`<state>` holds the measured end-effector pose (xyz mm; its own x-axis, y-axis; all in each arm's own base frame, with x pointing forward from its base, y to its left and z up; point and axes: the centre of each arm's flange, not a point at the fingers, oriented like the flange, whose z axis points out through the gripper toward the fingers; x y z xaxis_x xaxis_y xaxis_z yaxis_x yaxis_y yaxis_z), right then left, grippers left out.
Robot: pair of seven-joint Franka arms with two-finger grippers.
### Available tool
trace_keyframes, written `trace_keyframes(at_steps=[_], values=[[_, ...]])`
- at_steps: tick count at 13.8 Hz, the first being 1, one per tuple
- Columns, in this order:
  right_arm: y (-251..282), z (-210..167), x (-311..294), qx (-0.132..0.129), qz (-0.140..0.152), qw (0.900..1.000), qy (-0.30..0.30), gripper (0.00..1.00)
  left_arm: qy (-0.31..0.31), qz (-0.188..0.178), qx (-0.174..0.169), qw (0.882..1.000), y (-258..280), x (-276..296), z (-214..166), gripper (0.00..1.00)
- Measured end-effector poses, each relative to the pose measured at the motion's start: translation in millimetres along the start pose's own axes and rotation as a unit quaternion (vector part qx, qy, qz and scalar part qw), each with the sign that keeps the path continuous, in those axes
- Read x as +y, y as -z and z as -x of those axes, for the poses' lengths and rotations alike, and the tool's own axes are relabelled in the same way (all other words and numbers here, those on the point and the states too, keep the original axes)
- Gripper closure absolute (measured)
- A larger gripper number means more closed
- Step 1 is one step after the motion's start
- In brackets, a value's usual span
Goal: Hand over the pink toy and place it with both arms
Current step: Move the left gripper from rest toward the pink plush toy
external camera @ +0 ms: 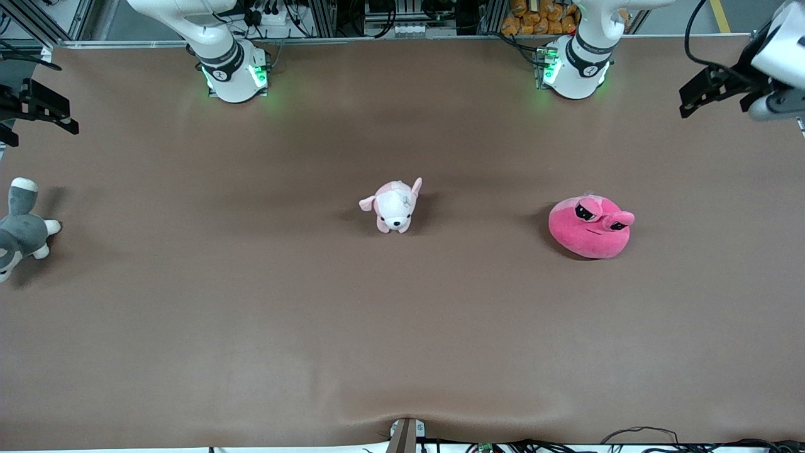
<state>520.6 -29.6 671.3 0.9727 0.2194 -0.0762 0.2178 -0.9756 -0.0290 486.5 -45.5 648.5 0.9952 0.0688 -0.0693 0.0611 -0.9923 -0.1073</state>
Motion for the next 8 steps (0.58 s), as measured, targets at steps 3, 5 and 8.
trace_keyframes(at_steps=[3,5,8], values=[[-0.1,0.4,0.7,-0.001,0.000,1.000,-0.001,0.00,0.006,-0.001,-0.014,1.000,-12.8,-5.2,-10.9,0.00],[-0.2,0.4,0.7,-0.001,0.000,1.000,-0.001,0.00,0.009,-0.002,-0.014,1.000,-13.2,-7.6,-11.5,0.00],[-0.2,0.6,1.4,-0.003,0.007,1.000,-0.001,0.00,0.009,-0.002,-0.013,1.000,-12.1,-7.7,-11.5,0.00]])
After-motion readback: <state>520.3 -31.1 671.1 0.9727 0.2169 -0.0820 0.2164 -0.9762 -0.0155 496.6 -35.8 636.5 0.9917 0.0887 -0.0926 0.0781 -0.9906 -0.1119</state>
